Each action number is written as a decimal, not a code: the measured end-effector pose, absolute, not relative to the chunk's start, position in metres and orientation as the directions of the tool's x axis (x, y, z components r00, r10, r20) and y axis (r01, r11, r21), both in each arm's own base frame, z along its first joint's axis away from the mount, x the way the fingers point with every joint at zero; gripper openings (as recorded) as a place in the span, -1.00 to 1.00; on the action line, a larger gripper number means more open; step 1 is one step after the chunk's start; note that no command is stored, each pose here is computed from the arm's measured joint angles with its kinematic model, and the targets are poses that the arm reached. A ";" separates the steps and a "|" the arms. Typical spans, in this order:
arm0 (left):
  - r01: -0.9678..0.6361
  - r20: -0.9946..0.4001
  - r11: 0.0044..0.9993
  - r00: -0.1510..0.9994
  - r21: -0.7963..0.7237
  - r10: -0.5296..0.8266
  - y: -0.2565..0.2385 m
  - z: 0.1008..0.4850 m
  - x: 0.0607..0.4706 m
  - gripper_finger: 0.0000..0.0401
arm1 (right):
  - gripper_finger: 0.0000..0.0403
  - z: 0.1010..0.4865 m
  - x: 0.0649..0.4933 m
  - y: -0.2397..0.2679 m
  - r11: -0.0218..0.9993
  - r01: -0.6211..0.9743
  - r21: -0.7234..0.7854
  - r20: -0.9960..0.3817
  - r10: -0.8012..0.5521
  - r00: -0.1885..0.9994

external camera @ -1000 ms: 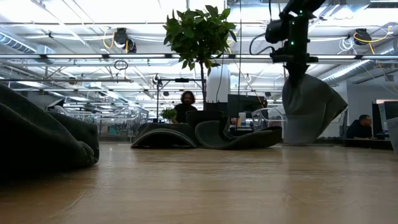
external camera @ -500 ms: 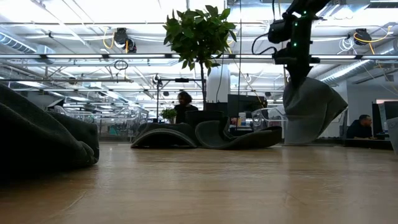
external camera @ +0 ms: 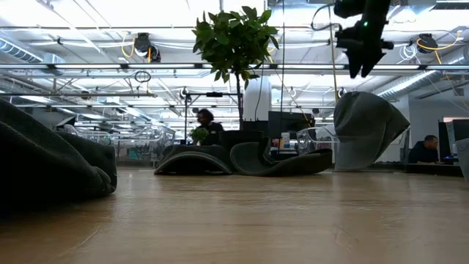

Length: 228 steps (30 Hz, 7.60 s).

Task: Pick & Place hat
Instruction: Put the gray cap into the right transparent bin

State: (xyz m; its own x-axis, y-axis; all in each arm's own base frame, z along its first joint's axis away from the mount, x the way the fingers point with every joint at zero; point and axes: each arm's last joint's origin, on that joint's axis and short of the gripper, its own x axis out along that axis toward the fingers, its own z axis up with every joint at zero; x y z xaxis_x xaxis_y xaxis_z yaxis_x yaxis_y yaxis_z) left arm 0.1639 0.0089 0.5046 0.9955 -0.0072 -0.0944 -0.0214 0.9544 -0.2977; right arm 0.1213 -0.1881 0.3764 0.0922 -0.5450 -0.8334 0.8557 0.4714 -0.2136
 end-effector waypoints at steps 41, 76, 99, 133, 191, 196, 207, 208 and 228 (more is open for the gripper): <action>0.017 -0.094 0.945 0.994 -0.327 -0.051 0.008 0.505 0.165 0.17 | 0.25 0.450 0.227 -0.040 0.961 0.125 0.245 -0.862 0.157 0.481; 0.106 -0.093 0.929 0.985 -0.353 -0.148 0.004 0.504 0.164 0.17 | 0.25 0.282 0.215 0.019 0.955 0.080 0.285 -0.957 0.288 -0.038; 0.134 -0.101 0.926 0.978 -0.354 -0.180 0.003 0.504 0.164 0.17 | 0.25 0.177 0.200 0.033 0.880 0.162 0.446 -0.889 0.456 -0.031; 0.130 -0.100 0.934 0.980 -0.333 -0.172 0.004 0.504 0.164 0.17 | -0.99 0.171 0.192 0.041 0.783 0.275 0.558 -0.810 0.585 -0.022; 0.047 0.037 0.998 0.998 -0.050 -0.045 0.008 0.517 0.167 0.17 | -1.00 0.522 0.208 -0.001 0.976 0.013 0.219 0.161 -0.049 0.986; -0.012 0.021 0.999 1.000 -0.045 0.012 0.010 0.515 0.173 0.17 | -1.00 0.532 0.212 -0.008 0.982 0.031 0.185 0.276 -0.082 0.958; -0.041 -0.036 0.999 0.998 -0.001 0.041 0.013 0.502 0.210 0.17 | -1.00 0.540 0.233 -0.024 0.989 0.024 0.148 0.440 -0.087 0.894; -0.041 -0.038 0.999 0.998 -0.001 0.041 0.013 0.501 0.213 0.17 | -1.00 0.540 0.233 -0.025 0.988 0.029 0.148 0.437 -0.092 0.895; -0.017 -0.006 0.999 1.000 0.030 0.017 0.005 0.483 0.279 0.17 | -1.00 0.540 0.233 -0.033 0.990 0.043 0.132 0.442 -0.097 0.892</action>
